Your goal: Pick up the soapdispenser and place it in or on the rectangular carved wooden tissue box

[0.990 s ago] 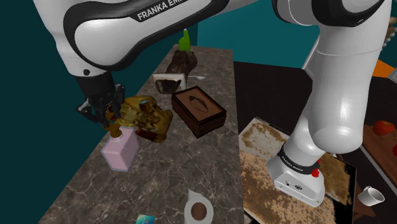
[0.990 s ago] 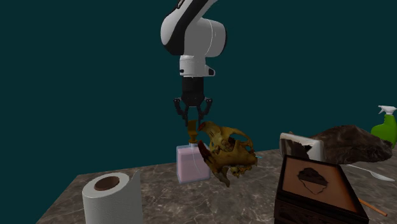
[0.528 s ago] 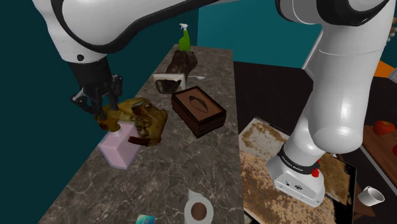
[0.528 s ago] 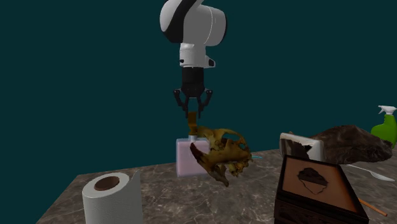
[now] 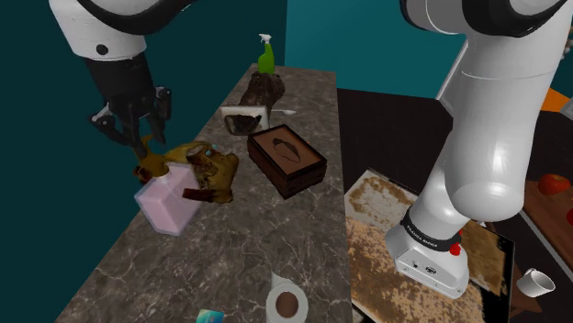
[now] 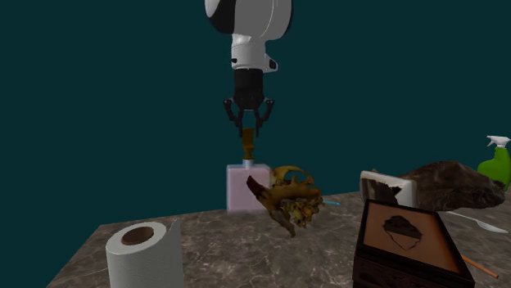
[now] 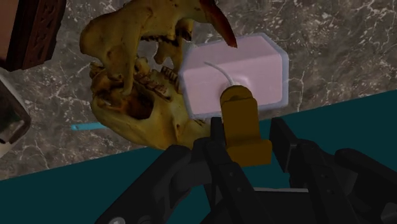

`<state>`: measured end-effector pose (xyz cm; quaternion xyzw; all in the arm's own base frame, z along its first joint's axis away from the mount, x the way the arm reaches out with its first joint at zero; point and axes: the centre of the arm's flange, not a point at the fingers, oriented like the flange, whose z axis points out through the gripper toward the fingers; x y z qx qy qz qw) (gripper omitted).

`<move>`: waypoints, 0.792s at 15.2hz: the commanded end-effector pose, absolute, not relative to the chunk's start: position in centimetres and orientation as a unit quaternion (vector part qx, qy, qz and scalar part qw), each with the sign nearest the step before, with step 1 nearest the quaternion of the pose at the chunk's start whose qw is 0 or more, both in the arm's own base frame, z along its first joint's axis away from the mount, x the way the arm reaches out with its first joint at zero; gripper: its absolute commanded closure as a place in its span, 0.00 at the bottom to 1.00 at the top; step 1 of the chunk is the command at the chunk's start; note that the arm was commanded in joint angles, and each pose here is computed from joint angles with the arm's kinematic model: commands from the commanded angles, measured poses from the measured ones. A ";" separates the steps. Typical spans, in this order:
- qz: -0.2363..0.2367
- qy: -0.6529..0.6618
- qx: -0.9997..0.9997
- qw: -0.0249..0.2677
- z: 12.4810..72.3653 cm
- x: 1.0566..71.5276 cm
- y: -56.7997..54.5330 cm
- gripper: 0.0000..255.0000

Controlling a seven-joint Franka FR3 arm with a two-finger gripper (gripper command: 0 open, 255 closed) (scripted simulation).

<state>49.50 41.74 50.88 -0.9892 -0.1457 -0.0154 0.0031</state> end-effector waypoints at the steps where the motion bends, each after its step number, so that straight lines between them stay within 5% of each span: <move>1: -0.016 -0.146 -0.989 0.003 52.0 49.5 41.9 1.00; 12: -0.016 -0.146 -0.989 0.003 57.8 49.5 41.9 1.00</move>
